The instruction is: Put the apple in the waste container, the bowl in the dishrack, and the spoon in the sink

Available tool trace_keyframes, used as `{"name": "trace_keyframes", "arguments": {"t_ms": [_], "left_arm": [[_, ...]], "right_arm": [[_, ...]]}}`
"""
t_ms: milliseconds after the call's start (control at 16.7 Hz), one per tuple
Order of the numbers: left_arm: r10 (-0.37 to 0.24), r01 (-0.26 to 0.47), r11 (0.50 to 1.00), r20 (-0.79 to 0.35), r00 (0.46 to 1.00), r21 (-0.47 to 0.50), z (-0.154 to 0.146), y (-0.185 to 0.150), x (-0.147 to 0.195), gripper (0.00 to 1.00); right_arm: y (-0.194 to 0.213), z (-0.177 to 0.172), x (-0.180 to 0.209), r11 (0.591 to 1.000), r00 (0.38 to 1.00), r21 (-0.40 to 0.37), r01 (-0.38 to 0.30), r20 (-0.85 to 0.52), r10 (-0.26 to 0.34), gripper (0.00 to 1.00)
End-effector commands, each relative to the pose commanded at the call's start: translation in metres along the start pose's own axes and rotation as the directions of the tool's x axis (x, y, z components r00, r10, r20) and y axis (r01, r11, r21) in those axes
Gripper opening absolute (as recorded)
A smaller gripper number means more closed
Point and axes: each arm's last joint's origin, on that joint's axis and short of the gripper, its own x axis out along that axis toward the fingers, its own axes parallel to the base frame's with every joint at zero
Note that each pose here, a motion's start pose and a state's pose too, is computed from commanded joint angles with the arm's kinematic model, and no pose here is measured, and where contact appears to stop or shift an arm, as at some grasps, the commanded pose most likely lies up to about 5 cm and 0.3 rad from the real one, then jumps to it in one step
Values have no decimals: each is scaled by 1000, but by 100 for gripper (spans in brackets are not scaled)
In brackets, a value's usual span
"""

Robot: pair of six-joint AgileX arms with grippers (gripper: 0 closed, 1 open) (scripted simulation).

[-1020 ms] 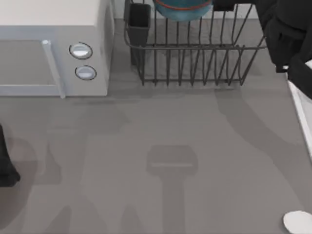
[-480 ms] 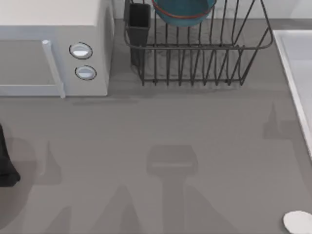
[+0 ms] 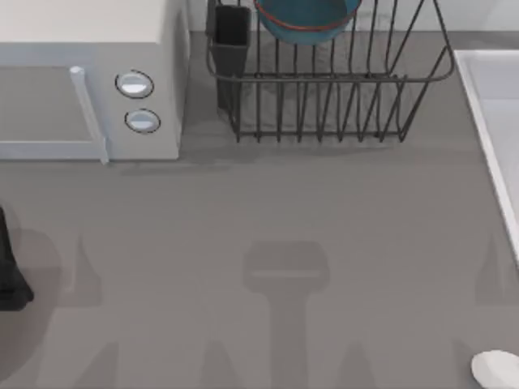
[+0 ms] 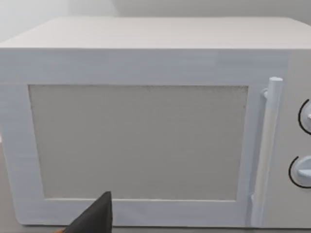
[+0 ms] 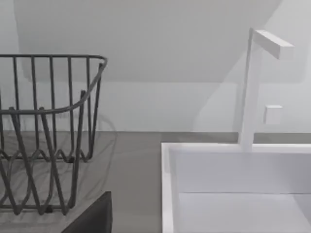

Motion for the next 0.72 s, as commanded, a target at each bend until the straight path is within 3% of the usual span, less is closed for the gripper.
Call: {"name": "trace_keyframes", "arguments": {"t_ms": [480, 720], "left_arm": [[0, 0, 1000, 0, 1000, 0, 0, 0, 0, 100], [0, 0, 1000, 0, 1000, 0, 0, 0, 0, 100]], "right_arm": [[-1, -8, 0, 1000, 1000, 3, -2, -8, 2, 100], [-1, -1, 2, 995, 992, -102, -13, -126, 0, 100]]}}
